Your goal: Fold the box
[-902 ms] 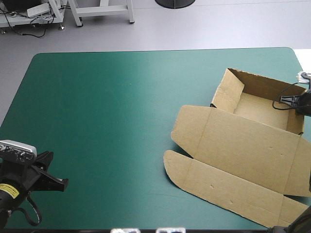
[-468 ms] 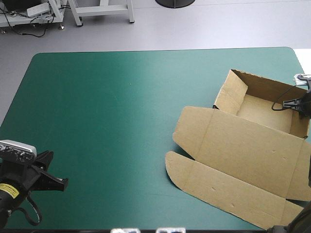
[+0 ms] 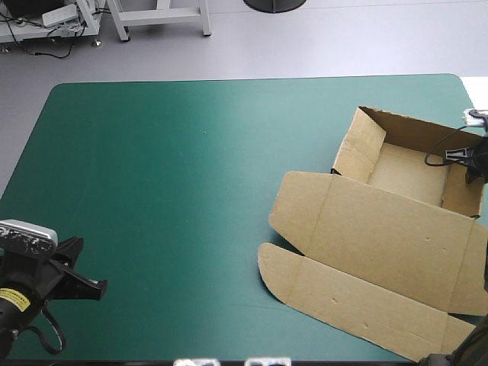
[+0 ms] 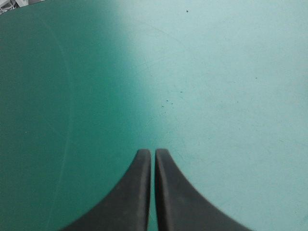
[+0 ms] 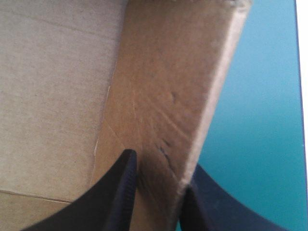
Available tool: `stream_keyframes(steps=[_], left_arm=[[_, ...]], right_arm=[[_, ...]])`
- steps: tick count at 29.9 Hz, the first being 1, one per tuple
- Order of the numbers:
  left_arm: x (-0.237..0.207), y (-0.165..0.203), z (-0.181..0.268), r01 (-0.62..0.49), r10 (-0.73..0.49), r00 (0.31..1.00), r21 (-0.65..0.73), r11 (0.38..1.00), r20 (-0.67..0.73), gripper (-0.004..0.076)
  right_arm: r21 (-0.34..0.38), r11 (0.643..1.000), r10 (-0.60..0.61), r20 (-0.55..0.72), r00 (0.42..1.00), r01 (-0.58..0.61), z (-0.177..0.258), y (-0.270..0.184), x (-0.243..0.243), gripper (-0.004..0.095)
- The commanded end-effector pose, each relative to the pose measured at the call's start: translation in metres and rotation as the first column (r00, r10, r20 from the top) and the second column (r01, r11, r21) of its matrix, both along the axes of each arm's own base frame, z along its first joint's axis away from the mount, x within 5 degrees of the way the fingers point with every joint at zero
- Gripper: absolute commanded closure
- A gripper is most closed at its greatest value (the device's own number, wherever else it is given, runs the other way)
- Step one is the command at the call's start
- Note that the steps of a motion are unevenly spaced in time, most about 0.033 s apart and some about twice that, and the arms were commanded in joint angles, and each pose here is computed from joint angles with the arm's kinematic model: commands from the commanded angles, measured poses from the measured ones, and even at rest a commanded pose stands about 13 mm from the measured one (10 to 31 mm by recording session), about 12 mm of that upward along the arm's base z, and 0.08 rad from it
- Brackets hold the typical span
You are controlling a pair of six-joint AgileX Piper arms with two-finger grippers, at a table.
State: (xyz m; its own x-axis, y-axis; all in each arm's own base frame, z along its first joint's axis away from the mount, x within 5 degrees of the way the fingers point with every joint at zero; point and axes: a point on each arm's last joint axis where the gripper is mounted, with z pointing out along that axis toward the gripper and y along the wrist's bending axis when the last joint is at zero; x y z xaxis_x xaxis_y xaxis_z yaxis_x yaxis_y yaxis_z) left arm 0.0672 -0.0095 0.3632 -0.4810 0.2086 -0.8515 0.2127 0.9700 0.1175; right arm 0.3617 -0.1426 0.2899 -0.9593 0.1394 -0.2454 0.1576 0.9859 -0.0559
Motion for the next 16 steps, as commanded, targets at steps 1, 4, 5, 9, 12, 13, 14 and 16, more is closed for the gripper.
stream_keyframes(steps=[1, 4, 5, 9, 12, 13, 14, 16], left_arm=[[0.003, 0.0, 0.011, 0.004, -0.003, 0.998, -0.005, 1.0, 0.07, 0.0717], [0.003, 0.0, 0.01, 0.003, -0.003, 0.998, -0.004, 1.0, 0.066, 0.0718], [0.003, 0.0, 0.01, 0.003, -0.003, 0.998, -0.003, 1.0, 0.062, 0.0718], [0.002, 0.0, 0.01, 0.004, -0.004, 0.998, 0.0, 1.0, 0.058, 0.0718], [0.002, 0.0, 0.01, 0.002, -0.002, 0.998, 0.005, 1.0, 0.059, 0.0718], [0.002, 0.0, 0.01, 0.001, -0.001, 0.998, 0.007, 1.0, 0.059, 0.072], [0.002, 0.0, 0.01, 0.0, 0.0, 0.998, 0.009, 1.0, 0.06, 0.0724], [0.003, 0.001, 0.01, -0.002, 0.001, 0.998, 0.014, 1.0, 0.06, 0.0729]], right_arm=[[0.015, 1.0, -0.011, 0.073, 0.997, 0.01, 0.027, 0.003, -0.007, 0.0642], [0.021, 0.999, -0.03, 0.067, 0.997, 0.029, 0.027, 0.003, -0.007, 0.0638], [0.021, 0.999, -0.033, 0.067, 0.997, 0.031, 0.028, 0.003, -0.007, 0.0638], [0.023, 0.999, -0.047, 0.074, 0.996, 0.045, 0.034, 0.003, -0.007, 0.0638], [0.013, 0.999, -0.048, 0.111, 0.993, 0.047, 0.045, 0.003, -0.006, 0.0638], [0.009, 0.999, -0.049, 0.125, 0.991, 0.048, 0.049, 0.002, -0.006, 0.0638], [0.003, 0.999, -0.048, 0.142, 0.989, 0.048, 0.055, 0.003, -0.006, 0.0638], [-0.009, 0.999, -0.049, 0.178, 0.983, 0.051, 0.067, 0.003, -0.007, 0.0638]])
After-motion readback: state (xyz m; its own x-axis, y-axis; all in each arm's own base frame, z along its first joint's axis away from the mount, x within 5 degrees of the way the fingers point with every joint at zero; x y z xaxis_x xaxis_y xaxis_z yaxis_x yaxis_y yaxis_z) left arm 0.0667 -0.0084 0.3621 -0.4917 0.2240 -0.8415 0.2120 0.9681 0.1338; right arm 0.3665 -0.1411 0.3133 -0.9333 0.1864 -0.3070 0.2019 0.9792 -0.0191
